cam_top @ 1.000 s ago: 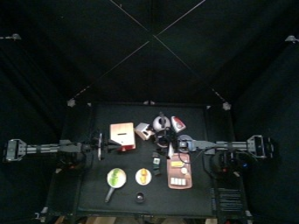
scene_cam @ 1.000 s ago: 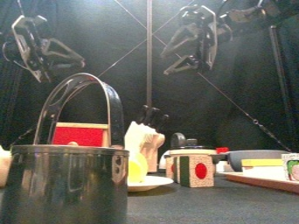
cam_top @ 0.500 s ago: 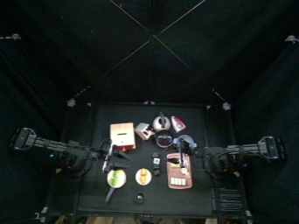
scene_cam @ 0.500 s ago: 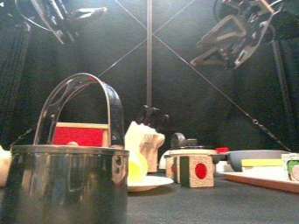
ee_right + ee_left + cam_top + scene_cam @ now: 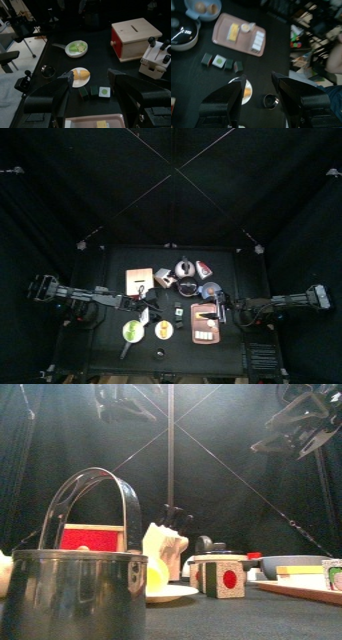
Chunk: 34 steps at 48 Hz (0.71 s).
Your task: Grab corn top
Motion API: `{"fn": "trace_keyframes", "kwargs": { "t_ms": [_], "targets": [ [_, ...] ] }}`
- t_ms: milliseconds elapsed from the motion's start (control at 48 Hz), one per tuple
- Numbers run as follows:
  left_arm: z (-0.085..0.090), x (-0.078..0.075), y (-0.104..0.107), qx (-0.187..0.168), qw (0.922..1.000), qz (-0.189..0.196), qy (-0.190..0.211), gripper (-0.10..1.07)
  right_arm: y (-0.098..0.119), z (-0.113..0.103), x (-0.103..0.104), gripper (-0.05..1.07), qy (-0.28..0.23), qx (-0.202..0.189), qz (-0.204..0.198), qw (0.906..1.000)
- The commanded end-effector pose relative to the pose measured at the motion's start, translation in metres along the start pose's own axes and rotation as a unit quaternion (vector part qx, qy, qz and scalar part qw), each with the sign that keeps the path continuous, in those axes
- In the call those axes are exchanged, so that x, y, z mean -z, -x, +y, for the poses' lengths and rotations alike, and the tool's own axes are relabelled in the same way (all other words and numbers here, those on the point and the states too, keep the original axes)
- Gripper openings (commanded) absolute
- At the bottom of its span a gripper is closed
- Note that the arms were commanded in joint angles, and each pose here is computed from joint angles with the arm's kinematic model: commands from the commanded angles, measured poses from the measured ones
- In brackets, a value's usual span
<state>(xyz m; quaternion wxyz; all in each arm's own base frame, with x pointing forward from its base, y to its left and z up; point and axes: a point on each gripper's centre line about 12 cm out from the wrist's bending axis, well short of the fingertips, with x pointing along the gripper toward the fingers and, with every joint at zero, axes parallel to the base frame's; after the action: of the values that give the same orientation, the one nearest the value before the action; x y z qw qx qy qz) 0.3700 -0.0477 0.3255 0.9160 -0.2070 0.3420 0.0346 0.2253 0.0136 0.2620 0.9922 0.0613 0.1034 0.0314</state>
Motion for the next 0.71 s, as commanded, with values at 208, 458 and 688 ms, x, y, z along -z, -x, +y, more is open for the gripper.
{"fn": "trace_keyframes", "kwargs": {
  "t_ms": [208,458,688],
  "targets": [
    [0.005,-0.004,-0.051,-0.203,0.9741,0.078,0.063,0.84,0.001,-0.004,0.011,0.9,-0.003,0.017,0.042,0.999],
    [0.001,0.021,-0.075,-0.284,0.9513,0.044,0.112,0.85,0.003,-0.006,0.02,0.9,-0.031,0.026,0.062,0.9972],
    [0.005,0.04,-0.097,-0.28,0.9464,0.054,0.151,0.87,0.004,-0.007,0.022,0.9,-0.032,0.03,0.071,0.9965]
  ]
}}
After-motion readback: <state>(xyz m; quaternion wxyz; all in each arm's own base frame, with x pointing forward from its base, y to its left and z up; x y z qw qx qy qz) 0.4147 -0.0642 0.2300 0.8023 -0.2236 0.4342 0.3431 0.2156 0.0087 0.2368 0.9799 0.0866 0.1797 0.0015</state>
